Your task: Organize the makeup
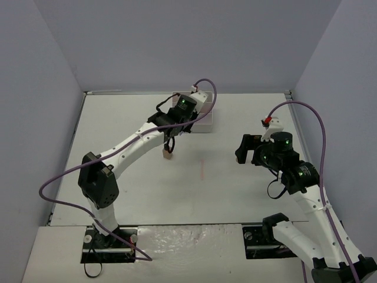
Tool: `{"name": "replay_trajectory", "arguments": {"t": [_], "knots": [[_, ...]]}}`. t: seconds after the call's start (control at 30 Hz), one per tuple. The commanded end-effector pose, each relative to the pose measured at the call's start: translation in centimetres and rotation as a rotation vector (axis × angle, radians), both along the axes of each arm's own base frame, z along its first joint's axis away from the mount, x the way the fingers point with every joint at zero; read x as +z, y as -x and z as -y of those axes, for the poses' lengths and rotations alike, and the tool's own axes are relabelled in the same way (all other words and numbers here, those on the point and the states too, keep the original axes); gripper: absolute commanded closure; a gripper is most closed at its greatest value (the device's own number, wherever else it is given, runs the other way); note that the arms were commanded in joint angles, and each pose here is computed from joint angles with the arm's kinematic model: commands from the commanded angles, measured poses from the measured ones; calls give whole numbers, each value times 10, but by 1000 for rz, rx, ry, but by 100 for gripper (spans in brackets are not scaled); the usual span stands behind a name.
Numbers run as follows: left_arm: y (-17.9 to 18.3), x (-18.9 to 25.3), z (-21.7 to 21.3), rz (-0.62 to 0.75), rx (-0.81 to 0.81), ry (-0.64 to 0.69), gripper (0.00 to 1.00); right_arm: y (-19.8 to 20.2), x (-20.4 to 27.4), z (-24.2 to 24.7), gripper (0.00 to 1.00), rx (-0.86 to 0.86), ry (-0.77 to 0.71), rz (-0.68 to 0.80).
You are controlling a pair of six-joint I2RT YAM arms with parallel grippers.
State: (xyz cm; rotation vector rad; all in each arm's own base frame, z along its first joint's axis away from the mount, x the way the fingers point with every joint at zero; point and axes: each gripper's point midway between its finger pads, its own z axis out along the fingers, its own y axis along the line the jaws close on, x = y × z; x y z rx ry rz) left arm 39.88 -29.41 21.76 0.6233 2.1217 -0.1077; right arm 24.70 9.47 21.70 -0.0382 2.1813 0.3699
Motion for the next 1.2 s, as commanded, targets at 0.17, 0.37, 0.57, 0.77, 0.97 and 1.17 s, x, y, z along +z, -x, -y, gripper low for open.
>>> {"name": "replay_trajectory", "arguments": {"t": [0.17,0.37,0.57,0.77,0.97,1.17], "knots": [[-73,48,-18,304,-504,-416,100,-13,2,3,0,-35,9,20],[-95,30,-10,329,-649,-480,100,-14,-2,3,0,-33,13,7],[-121,26,2,397,-651,-457,100,-16,-7,1,0,-25,18,-13],[-141,30,5,470,-599,-352,100,-16,-9,1,0,-28,20,-19],[-152,38,5,533,-582,-220,100,-17,-11,1,0,-30,22,-25],[-156,35,5,553,-596,-92,100,-17,-11,2,0,-36,25,-27]]}}
